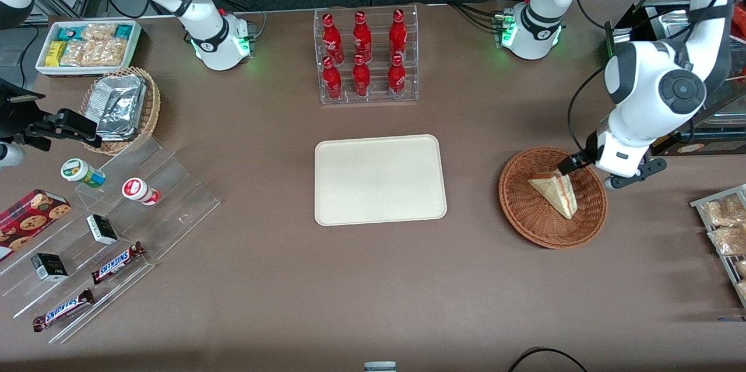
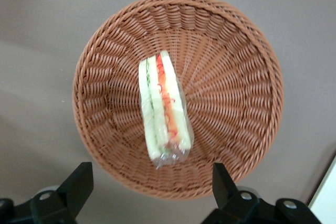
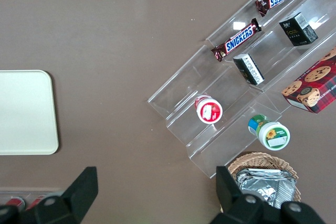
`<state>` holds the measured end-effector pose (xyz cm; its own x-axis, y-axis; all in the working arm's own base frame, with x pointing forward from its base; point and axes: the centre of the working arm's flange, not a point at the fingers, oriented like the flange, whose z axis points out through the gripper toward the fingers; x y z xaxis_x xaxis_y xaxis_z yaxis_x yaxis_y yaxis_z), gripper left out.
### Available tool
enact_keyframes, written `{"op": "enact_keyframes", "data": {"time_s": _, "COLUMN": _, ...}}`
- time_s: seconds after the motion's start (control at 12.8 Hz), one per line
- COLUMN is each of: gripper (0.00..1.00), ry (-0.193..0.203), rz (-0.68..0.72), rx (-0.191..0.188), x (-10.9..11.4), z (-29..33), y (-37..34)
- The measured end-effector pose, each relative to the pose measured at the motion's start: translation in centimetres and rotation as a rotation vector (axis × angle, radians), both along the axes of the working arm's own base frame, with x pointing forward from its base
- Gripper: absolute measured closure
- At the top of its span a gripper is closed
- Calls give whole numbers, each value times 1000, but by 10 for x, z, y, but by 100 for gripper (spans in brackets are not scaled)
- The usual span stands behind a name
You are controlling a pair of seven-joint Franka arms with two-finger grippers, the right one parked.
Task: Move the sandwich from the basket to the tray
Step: 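Lower the open left gripper around the sandwich and close it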
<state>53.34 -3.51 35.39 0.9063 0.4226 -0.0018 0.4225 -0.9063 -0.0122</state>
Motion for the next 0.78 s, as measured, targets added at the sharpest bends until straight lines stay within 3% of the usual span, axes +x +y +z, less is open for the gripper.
{"op": "enact_keyframes", "data": {"time_s": 0.16, "gripper": 0, "ry": -39, "rz": 76, "rx": -5, "x": 3, "z": -10, "y": -1}}
{"op": "enact_keyframes", "data": {"time_s": 0.39, "gripper": 0, "ry": -51, "rz": 147, "rx": -9, "x": 2, "z": -33, "y": -1}}
{"op": "enact_keyframes", "data": {"time_s": 0.78, "gripper": 0, "ry": -7, "rz": 177, "rx": -6, "x": -4, "z": -79, "y": -2}}
